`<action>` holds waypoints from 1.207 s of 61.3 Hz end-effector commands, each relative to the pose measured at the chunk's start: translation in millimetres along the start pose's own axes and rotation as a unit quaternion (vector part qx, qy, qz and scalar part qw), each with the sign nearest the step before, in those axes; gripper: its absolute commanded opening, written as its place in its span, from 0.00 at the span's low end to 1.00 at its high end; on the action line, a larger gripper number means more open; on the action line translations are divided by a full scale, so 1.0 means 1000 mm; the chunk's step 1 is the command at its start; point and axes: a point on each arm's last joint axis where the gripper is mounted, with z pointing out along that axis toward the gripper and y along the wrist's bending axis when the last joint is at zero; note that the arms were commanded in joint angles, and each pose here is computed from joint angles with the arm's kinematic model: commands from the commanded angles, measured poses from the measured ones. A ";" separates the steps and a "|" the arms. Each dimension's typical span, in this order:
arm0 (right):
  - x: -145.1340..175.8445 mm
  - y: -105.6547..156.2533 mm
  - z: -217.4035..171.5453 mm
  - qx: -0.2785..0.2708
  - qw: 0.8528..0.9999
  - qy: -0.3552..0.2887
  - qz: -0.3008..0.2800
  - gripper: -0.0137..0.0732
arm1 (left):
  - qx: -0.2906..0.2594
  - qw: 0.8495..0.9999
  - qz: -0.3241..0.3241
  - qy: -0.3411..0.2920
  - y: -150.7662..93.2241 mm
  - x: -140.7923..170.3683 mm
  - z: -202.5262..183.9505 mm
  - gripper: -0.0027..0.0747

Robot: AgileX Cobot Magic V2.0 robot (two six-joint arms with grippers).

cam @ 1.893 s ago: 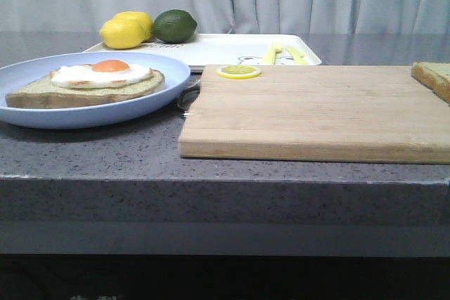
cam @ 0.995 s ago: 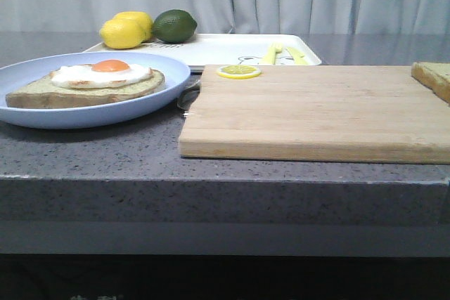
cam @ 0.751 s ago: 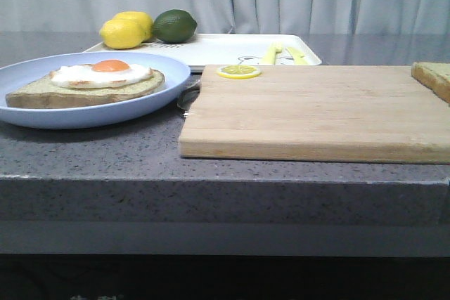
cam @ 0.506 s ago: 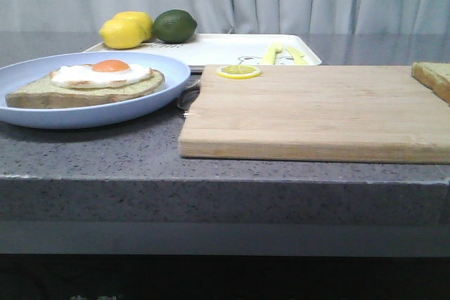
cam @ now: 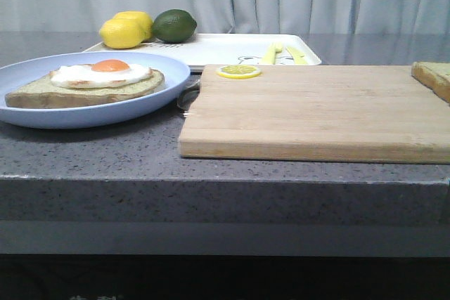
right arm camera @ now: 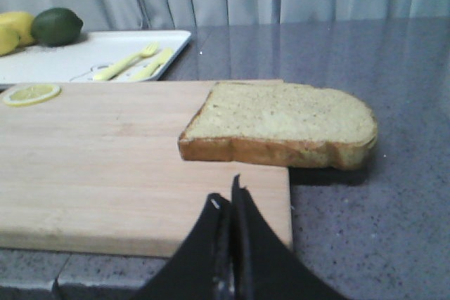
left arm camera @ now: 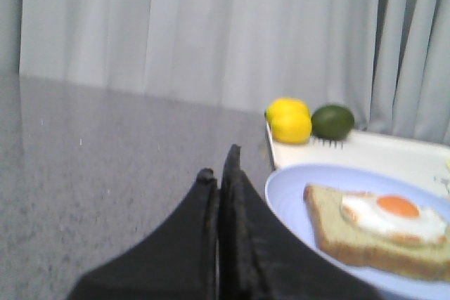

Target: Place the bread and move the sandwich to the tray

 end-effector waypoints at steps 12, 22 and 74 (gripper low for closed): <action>-0.100 0.014 -0.025 -0.017 0.997 -0.075 -0.002 0.07 | 0.008 0.997 0.036 -0.061 -0.008 -0.072 -0.003 0.01; -0.146 0.021 -0.008 -0.017 1.000 -0.006 -0.003 0.07 | -0.002 0.997 0.072 0.035 -0.012 -0.109 0.027 0.01; -0.161 0.021 0.050 -0.004 0.997 0.080 -0.008 0.88 | -0.002 0.993 0.070 0.091 -0.013 -0.116 0.080 0.77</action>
